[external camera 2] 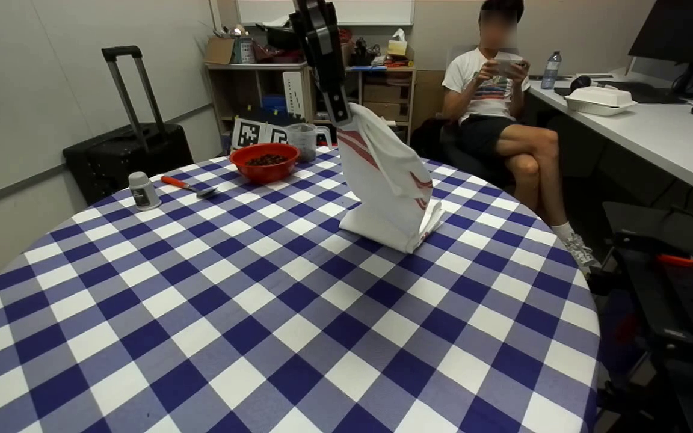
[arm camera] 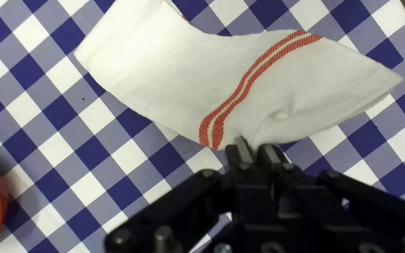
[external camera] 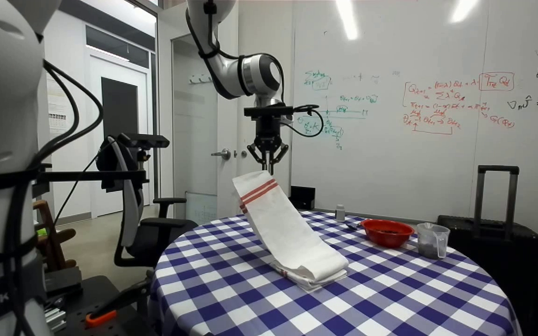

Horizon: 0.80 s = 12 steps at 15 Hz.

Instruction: Fold the cloth on the table

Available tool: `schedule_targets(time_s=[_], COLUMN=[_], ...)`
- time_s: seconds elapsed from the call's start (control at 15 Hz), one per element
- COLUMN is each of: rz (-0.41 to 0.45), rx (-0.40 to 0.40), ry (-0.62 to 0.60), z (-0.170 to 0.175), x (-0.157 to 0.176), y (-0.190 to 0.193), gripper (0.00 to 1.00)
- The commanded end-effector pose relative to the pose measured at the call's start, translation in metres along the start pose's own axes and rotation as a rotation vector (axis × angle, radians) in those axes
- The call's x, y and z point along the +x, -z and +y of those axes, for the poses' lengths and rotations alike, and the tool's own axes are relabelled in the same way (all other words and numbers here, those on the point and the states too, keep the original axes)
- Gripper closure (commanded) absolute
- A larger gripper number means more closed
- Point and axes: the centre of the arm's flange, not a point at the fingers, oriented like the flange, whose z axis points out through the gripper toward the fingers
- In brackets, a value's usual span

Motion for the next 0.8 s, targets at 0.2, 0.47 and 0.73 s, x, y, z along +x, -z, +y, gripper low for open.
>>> schedule_targets(time_s=[0.2,0.47,0.73], rz=[-0.064,-0.136,-0.183], rx=[-0.021,-0.055,-0.108], ry=[0.035,0.091,0.146], z=[0.045,0.066,0.079], x=[-0.014,-0.04,-0.056], y=[-0.006,-0.02,-0.04], gripper=[0.96,0.96,0.96])
